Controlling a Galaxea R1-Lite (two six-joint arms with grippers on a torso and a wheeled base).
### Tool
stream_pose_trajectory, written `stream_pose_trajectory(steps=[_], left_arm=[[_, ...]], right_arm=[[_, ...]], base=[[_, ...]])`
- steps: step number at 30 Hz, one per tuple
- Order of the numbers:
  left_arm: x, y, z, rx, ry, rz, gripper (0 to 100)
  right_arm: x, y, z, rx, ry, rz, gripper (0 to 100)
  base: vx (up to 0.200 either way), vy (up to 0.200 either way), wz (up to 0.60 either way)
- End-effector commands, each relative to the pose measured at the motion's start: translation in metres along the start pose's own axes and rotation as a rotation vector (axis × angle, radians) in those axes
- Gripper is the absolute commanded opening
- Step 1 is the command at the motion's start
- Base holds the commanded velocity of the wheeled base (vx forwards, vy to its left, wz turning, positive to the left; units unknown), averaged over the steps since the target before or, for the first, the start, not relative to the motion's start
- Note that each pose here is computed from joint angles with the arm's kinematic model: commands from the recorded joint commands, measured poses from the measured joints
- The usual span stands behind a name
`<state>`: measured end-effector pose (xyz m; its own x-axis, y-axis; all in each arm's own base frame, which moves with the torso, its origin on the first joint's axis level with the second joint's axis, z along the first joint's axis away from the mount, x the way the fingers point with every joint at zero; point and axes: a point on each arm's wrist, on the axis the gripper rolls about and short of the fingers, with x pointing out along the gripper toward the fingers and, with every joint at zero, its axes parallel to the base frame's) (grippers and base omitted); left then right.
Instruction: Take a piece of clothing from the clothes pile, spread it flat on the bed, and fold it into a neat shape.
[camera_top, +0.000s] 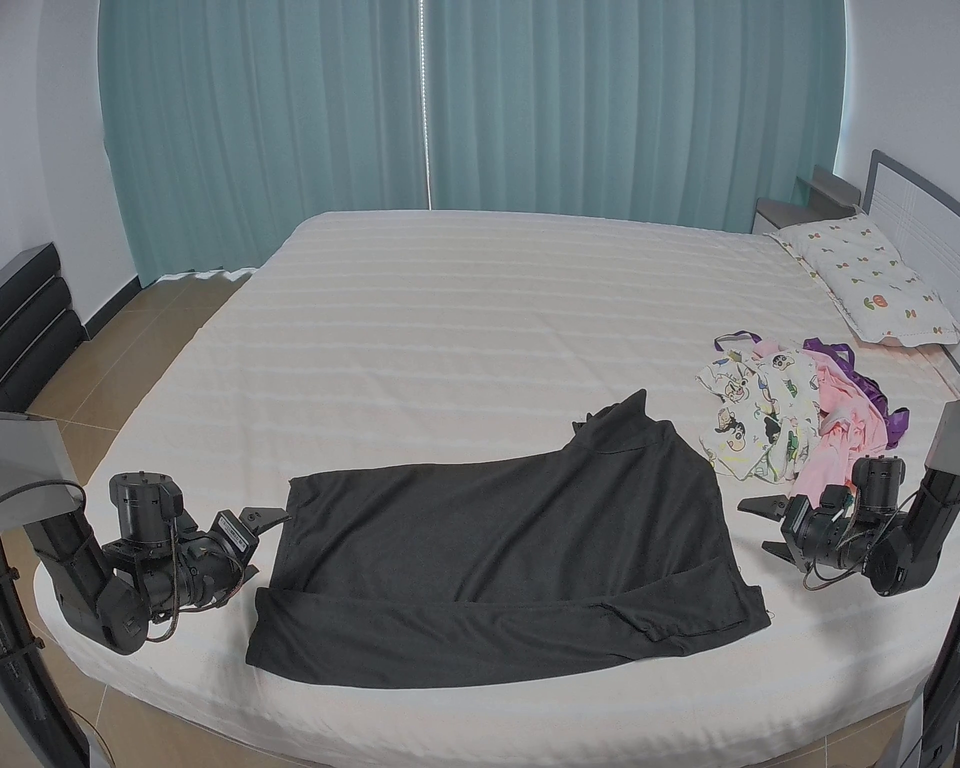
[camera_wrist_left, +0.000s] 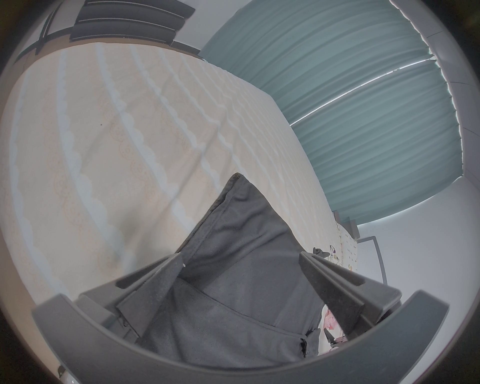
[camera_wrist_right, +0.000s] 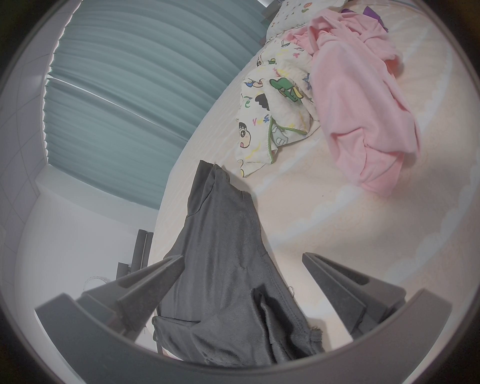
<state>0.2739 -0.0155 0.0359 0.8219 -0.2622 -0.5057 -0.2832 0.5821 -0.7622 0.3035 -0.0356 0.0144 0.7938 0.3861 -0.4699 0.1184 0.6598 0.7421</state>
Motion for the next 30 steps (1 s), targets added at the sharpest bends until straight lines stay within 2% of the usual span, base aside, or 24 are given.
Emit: stream_pose_trajectory(steps=[1,8,14,17,19,21,25,30], left_arm=[[0.0,0.0,0.0,-0.001,-0.002,-0.001,100],[0.0,-0.003,-0.005,0.007,0.007,-0.001,100],[-0.002,-0.009,-0.005,-0.036,-0.008,-0.016,100],[-0.002,-0.011,-0.005,-0.033,-0.011,-0.021,100],[-0.002,-0.011,-0.005,-0.033,-0.009,-0.022,100],[-0.001,-0.013,-0.008,-0.026,-0.023,-0.013,100],[0.0,-0.012,-0.007,-0.033,-0.05,0.01,100],[0.001,-0.012,-0.007,-0.033,-0.047,0.008,100]], right_arm=[[0.0,0.001,0.0,0.001,-0.001,0.002,100],[-0.007,0.009,-0.001,-0.013,-0.008,0.015,100],[-0.016,0.024,-0.005,-0.02,-0.013,0.026,100],[-0.029,0.034,-0.011,-0.024,-0.111,-0.076,100],[-0.029,0.034,-0.011,-0.022,-0.115,-0.081,100],[-0.048,0.039,-0.021,0.022,-0.178,-0.144,100],[-0.07,0.049,-0.019,0.061,-0.302,-0.18,100],[-0.072,0.05,-0.024,0.061,-0.327,-0.22,100]], base=[[0.0,0.0,0.0],[0.0,0.0,0.0],[0.0,0.0,0.0],[0.0,0.0,0.0],[0.0,0.0,0.0],[0.0,0.0,0.0],[0.0,0.0,0.0],[0.0,0.0,0.0]])
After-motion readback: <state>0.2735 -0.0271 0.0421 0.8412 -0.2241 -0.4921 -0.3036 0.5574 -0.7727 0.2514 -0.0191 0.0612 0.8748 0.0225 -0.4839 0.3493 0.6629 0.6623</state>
